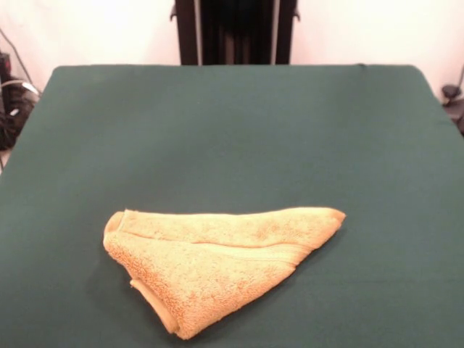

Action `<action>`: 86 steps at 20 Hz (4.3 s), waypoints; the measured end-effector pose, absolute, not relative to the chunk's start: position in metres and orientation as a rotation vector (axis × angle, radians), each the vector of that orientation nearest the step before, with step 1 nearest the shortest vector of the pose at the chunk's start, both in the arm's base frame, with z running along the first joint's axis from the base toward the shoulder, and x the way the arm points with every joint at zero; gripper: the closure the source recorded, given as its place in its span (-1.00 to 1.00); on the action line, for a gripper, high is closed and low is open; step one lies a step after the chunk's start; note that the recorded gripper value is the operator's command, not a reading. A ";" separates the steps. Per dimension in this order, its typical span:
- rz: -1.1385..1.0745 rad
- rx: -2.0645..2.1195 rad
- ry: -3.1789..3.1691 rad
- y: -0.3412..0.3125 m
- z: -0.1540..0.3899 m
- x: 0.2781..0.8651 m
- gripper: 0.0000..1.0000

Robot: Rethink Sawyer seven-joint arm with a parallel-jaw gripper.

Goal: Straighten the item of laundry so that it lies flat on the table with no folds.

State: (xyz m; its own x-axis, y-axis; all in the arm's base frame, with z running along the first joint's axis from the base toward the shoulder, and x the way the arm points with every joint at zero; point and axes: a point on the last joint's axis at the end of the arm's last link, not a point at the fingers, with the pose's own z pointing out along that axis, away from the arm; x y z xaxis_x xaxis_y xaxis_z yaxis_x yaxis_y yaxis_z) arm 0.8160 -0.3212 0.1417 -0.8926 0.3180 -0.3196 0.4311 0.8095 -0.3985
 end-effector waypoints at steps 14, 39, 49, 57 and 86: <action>-0.416 0.958 2.845 -0.398 0.173 0.783 -1.00; -0.593 0.724 2.865 -0.282 0.206 0.855 -1.00; -0.642 0.647 2.968 -0.223 0.167 0.860 -1.00; -0.675 0.608 2.979 -0.221 0.131 0.856 -1.00; -0.668 0.422 2.972 -0.168 -0.005 0.858 -1.00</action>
State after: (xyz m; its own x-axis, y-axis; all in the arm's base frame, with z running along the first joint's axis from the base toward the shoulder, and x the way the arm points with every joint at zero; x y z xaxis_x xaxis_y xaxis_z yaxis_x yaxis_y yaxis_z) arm 0.8585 -0.1675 -0.0053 -0.9602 0.2503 -0.1237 0.2792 0.8683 -0.4100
